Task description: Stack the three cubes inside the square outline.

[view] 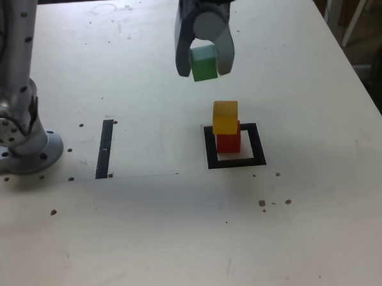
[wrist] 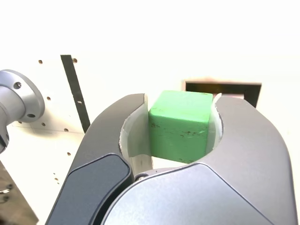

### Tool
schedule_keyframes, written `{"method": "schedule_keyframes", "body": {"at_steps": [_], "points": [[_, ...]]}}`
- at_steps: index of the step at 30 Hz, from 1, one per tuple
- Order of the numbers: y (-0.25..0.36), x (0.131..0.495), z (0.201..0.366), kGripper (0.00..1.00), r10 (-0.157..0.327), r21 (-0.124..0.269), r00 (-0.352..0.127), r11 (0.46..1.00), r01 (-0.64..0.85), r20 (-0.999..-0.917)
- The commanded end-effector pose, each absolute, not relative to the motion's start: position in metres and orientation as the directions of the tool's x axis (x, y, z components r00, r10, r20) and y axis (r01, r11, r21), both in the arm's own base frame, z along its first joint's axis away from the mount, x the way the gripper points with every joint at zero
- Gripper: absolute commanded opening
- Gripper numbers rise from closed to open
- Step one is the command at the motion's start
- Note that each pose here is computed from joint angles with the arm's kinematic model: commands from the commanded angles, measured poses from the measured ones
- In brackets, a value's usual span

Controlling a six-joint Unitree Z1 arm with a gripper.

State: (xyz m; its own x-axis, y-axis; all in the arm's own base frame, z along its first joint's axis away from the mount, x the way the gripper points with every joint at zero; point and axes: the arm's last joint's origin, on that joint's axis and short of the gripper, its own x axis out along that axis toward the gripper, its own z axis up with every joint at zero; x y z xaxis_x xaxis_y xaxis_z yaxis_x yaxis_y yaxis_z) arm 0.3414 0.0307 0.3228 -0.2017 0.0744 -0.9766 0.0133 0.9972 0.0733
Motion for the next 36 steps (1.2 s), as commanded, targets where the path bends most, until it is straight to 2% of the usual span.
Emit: {"method": "schedule_keyframes", "body": {"at_steps": [1,11,27,29,34,36], "points": [[0.023,0.346,0.321,0.26,0.071,0.065,-0.212,0.997,0.035,-0.9748],[-0.01,0.36,0.314,0.26,0.074,0.055,-0.207,0.994,0.093,-0.9755],[-0.019,0.368,0.304,0.26,0.061,0.038,-0.225,0.994,0.105,-0.9724],[-0.019,0.368,0.304,0.37,0.063,0.04,-0.224,0.994,0.106,-0.9727],[-0.02,0.368,0.303,0.9,0.067,0.043,-0.22,0.993,0.108,-0.9731],[-0.02,0.368,0.303,0.99,0.067,0.044,-0.22,0.993,0.109,-0.9731]]}}
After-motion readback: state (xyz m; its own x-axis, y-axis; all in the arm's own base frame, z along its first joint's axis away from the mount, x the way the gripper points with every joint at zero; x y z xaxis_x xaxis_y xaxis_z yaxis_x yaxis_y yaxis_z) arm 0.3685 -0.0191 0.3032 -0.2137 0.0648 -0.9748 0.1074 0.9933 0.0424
